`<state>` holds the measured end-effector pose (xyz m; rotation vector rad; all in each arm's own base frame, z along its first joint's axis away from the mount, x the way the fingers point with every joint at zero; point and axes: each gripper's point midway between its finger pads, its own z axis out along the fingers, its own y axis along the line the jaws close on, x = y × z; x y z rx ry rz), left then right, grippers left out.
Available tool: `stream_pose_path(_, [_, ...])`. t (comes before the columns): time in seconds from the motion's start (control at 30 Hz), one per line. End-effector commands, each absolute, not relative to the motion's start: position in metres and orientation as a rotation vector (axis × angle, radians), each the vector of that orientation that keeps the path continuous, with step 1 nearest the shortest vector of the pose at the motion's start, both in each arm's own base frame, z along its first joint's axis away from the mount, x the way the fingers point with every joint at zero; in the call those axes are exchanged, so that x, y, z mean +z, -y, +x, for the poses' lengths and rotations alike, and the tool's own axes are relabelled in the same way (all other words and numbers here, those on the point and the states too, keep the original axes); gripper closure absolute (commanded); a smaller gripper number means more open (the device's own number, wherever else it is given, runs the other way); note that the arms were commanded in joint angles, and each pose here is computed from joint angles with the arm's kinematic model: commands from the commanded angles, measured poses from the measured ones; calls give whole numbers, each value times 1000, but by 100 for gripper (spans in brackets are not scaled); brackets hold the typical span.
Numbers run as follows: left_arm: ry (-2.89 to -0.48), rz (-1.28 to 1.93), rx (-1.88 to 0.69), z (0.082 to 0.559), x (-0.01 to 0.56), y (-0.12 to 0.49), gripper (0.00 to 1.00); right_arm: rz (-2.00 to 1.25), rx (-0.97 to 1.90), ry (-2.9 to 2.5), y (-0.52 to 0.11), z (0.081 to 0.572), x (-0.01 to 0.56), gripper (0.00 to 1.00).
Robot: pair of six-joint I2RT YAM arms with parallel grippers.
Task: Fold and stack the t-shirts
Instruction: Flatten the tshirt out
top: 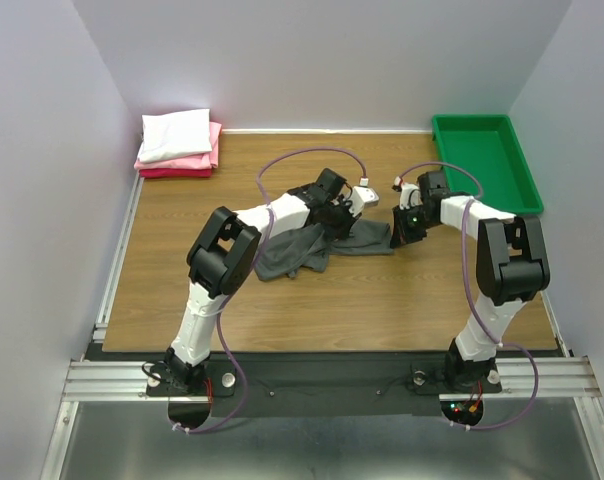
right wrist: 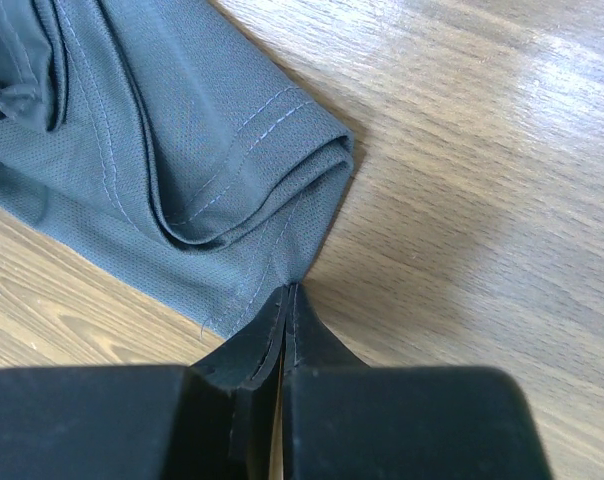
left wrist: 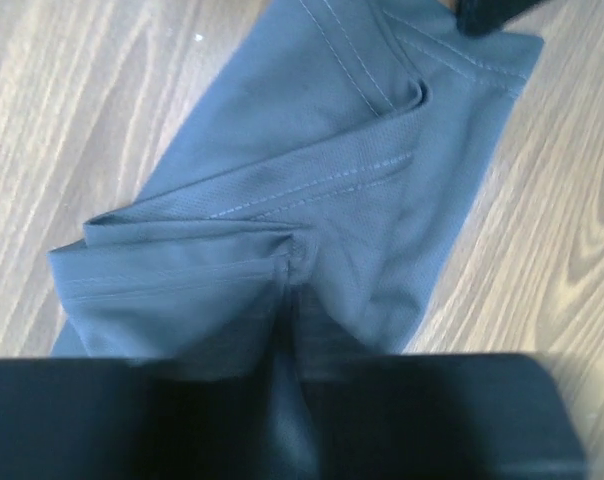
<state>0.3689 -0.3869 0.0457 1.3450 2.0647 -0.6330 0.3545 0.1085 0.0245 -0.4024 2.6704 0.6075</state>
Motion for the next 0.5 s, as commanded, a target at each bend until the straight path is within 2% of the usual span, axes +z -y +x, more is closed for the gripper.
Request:
stream_pose_path(0.0, [-2024,1345,-655,374,67,393,100,-414,576,-2689,-101,345,21,99])
stream_pose_path(0.1, [-2009,1287,-657,389,95,386,100,-419,542,-2691,-95,343,22,99])
stream_pose_path(0.2, [-1958,1209,-691,402,147,370,100,-427,507,-2690,-88,340,23,99])
stream_pose_path(0.33, [-1841,1139,-741,393,228,343,100,-436,481,-2671,-81,337,31,99])
stream_pose_path(0.47, [-1814,1109,-785,376,253,307,100,-504,571,-2602,-94,336,49,99])
